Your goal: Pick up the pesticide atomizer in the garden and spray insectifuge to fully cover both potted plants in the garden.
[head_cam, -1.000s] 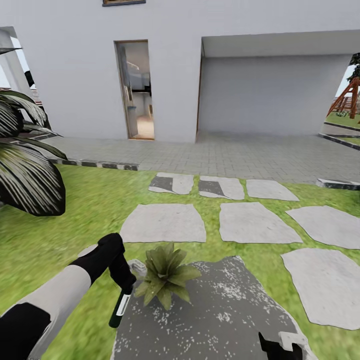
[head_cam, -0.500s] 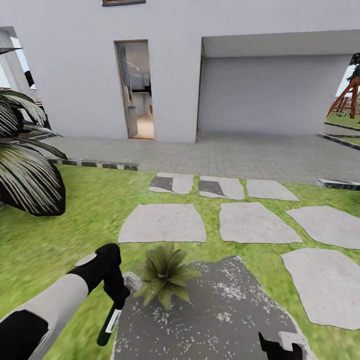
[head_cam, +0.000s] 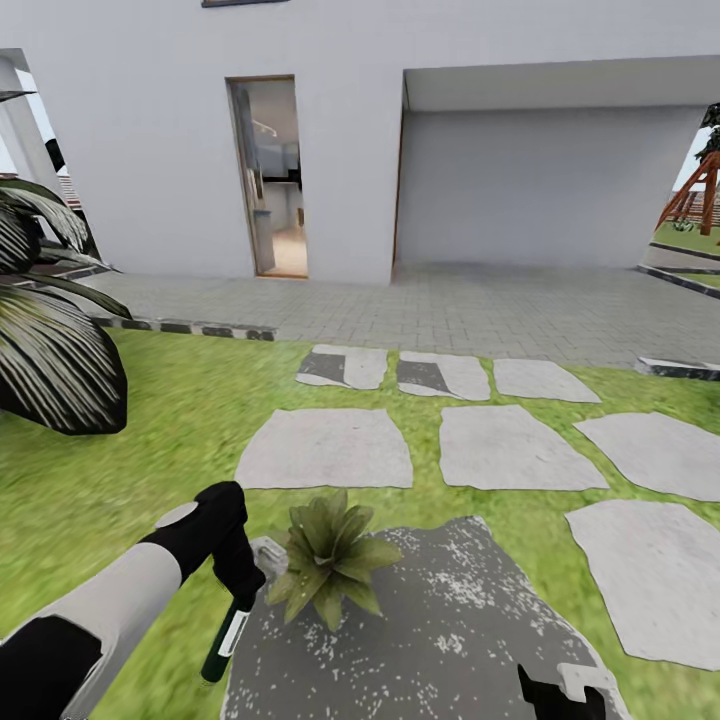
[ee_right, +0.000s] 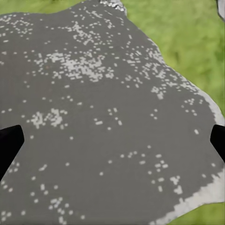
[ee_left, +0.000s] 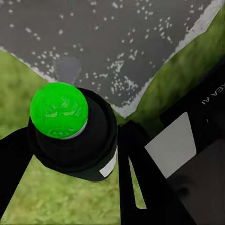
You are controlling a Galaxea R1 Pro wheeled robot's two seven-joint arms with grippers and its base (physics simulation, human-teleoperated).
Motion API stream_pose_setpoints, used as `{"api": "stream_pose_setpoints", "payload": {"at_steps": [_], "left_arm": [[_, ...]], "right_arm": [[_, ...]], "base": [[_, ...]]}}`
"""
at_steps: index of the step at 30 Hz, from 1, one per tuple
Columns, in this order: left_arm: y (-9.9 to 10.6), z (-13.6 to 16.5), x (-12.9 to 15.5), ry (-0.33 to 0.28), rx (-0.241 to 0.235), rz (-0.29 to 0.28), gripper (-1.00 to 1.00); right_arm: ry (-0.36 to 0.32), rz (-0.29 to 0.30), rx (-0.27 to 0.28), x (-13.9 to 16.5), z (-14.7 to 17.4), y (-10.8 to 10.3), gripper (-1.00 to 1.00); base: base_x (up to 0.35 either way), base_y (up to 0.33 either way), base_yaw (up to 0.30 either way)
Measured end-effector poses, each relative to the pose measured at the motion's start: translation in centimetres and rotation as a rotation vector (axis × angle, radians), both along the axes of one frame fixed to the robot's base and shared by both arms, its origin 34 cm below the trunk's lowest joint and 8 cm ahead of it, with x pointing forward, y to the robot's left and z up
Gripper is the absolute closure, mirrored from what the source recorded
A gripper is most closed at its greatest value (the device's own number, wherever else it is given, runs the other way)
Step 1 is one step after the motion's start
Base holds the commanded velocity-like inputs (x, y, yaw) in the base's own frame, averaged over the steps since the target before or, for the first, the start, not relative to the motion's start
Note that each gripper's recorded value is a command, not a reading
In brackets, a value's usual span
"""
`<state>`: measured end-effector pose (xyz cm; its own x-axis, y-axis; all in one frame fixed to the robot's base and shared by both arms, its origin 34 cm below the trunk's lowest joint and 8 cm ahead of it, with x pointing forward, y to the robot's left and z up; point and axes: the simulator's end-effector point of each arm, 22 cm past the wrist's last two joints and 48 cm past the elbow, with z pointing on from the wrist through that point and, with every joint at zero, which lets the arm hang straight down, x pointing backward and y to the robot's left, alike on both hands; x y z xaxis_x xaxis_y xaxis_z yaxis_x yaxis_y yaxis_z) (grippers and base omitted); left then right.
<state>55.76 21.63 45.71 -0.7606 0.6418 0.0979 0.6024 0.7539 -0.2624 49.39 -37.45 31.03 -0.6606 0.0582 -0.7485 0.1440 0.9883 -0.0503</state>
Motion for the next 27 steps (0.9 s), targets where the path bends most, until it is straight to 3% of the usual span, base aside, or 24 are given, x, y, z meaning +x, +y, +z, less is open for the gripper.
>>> {"api": "stream_pose_setpoints", "payload": {"at_steps": [8,17,27], "left_arm": [[-1.9,2.6,2.8,-0.052,-0.032,-0.016,1.0],[-2.0,2.8,2.3,-0.023,-0.049,-0.018,1.0],[1.1,1.9,1.9,-0.018,0.06,-0.042,1.0]], "right_arm": [[0.0,0.0,0.0,0.0,0.0,0.0,-1.0],[0.001,0.0,0.001,0.0,0.0,0.1,-1.0],[0.0,0.0,0.001,0.0,0.0,0.1,-1.0]], "base": [[0.0,0.0,0.0],[-0.043,0.0,0.0],[-0.132,0.0,0.0]]}}
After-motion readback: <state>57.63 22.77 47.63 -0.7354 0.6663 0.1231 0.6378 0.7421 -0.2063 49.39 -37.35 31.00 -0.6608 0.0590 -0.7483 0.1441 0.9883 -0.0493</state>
